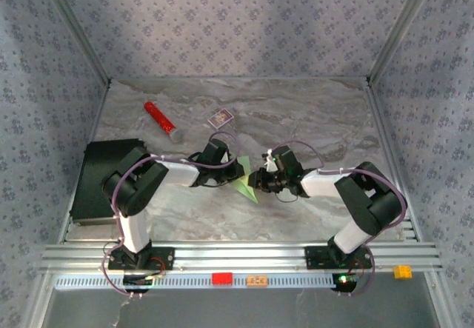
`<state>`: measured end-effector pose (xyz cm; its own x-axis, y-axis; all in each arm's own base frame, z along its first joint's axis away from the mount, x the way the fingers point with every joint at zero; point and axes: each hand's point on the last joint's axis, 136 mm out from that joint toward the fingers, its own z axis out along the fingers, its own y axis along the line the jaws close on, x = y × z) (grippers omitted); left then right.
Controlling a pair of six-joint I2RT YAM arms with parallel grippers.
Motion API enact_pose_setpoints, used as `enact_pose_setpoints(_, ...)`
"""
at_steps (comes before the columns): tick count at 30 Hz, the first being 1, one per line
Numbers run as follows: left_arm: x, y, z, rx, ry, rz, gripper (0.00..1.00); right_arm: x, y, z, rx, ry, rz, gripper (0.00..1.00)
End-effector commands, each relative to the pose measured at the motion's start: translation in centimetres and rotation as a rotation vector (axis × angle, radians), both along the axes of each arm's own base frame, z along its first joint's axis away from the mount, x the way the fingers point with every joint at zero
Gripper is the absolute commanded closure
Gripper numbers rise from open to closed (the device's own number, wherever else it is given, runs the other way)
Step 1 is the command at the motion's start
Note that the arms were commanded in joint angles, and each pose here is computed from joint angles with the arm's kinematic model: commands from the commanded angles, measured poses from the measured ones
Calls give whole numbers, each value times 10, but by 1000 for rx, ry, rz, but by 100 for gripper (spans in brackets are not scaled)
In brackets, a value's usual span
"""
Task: Fold a paper plane with a square sheet of paper (pick it up from the middle)
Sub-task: Fourth fold the wing at the center of the table.
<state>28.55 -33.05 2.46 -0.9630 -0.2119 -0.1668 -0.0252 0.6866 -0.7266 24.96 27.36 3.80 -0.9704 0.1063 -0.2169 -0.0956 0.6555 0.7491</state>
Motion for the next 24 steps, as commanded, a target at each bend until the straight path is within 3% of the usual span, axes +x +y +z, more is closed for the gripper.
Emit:
enact_pose_setpoints(1, -10, 2, 4, 5, 2, -18, 93, -2, 0, -9, -12, 33, 11, 80)
enact_pose_setpoints(16, -10, 7, 8, -2, -4, 16, 92, -23, 4, -14, 29, 62, 66, 79)
enact_pose_setpoints(24, -9, 7, 17, -23, -22, 31, 91, -30, 1, -24, 15, 89, 78, 90)
